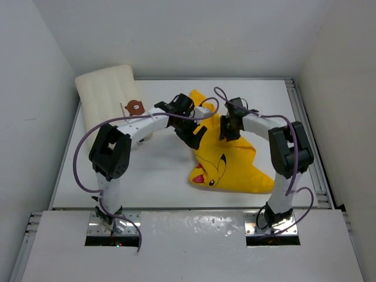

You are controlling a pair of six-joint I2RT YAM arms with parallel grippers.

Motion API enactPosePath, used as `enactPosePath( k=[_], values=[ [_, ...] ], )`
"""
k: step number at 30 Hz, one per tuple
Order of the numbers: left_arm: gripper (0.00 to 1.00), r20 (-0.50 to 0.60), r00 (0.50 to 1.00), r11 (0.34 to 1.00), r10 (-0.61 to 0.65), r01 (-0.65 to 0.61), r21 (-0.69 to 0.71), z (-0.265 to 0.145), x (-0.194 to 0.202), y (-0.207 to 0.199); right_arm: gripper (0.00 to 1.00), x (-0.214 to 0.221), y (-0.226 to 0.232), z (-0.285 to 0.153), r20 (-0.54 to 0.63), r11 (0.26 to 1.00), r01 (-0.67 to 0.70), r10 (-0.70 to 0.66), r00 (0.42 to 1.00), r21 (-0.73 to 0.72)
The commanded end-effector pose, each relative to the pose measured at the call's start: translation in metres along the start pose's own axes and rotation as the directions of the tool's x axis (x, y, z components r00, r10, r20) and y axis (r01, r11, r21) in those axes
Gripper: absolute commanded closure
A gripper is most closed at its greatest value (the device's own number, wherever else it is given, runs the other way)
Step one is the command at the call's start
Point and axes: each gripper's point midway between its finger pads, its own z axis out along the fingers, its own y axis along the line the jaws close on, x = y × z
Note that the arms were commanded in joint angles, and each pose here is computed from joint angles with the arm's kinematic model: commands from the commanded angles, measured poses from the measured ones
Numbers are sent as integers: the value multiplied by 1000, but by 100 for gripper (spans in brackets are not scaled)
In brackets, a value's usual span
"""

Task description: Put the pillow into the pillowcase

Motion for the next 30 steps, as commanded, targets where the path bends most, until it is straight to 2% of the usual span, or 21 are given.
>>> enactPosePath(
  k=[1, 3, 4, 7, 11, 13, 14, 15, 16, 17, 18, 19, 20, 23, 26, 27, 29, 30],
  values=[
    [24, 70, 995, 997, 68, -70, 26, 5, -22, -16, 63, 9, -12, 15, 16, 995, -103, 102, 995, 6],
    [20, 66, 992, 992, 107, -111, 52, 14, -24, -32, 77, 6, -15, 11, 40, 989, -143, 144, 989, -27],
    [18, 35, 992, 990, 123, -125, 66, 24, -19, -39, 87, 2, -18, 6, 72, 987, -152, 155, 985, -40],
    [9, 10, 980, 976, 199, -199, 84, 39, -22, -51, 100, -9, -26, -3, 108, 984, -170, 175, 979, -57],
    [8, -7, 962, 957, 273, -271, 102, 61, -14, -57, 100, -24, -36, -19, 137, 981, -180, 188, 973, -69],
    [13, -44, 952, 948, 304, -297, 114, 77, 1, -59, 99, -28, -45, -27, 156, 980, -191, 199, 968, -61],
    [19, -57, 949, 946, 311, -303, 119, 82, 8, -59, 92, -29, -47, -28, 158, 980, -192, 199, 967, -58],
    [45, -70, 947, 946, 313, -304, 114, 87, 12, -57, 78, -25, -52, -30, 141, 979, -197, 202, 969, -46],
    [59, -72, 948, 947, 311, -304, 101, 90, 15, -53, 51, -25, -57, -31, 137, 982, -186, 189, 972, -34],
    [72, -81, 947, 949, 311, -305, 85, 92, 17, -50, 38, -25, -60, -32, 131, 983, -183, 184, 974, -20],
    [96, -86, 947, 950, 310, -307, 52, 91, 15, -42, 31, -21, -68, -31, 118, 982, -185, 181, 976, 25],
    [100, -88, 954, 958, 288, -287, 23, 88, 14, -31, 25, -18, -73, -29, 108, 982, -181, 175, 979, 49],
    [100, -84, 958, 961, 275, -276, -3, 84, 11, -23, 23, -16, -78, -27, 102, 981, -183, 176, 979, 69],
    [100, -71, 971, 958, 229, -238, -162, 56, -11, 23, 22, -6, -88, -14, 65, 972, -209, 203, 977, 106],
    [100, -21, 979, 918, 205, -199, -343, 11, -38, 78, 33, 3, -81, -3, 11, 972, -222, 222, 975, 78],
    [100, 17, 982, 904, 186, -165, -395, -6, -45, 101, 49, 11, -79, 3, -23, 971, -228, 230, 973, 73],
    [100, 74, 979, 876, 188, -133, -464, -29, -63, 125, 71, 27, -71, 6, -64, 966, -254, 256, 965, 41],
    [100, 105, 979, 851, 174, -96, -517, -44, -68, 148, 91, 25, -68, 5, -41, 963, -267, 268, 963, 21]
  ],
)
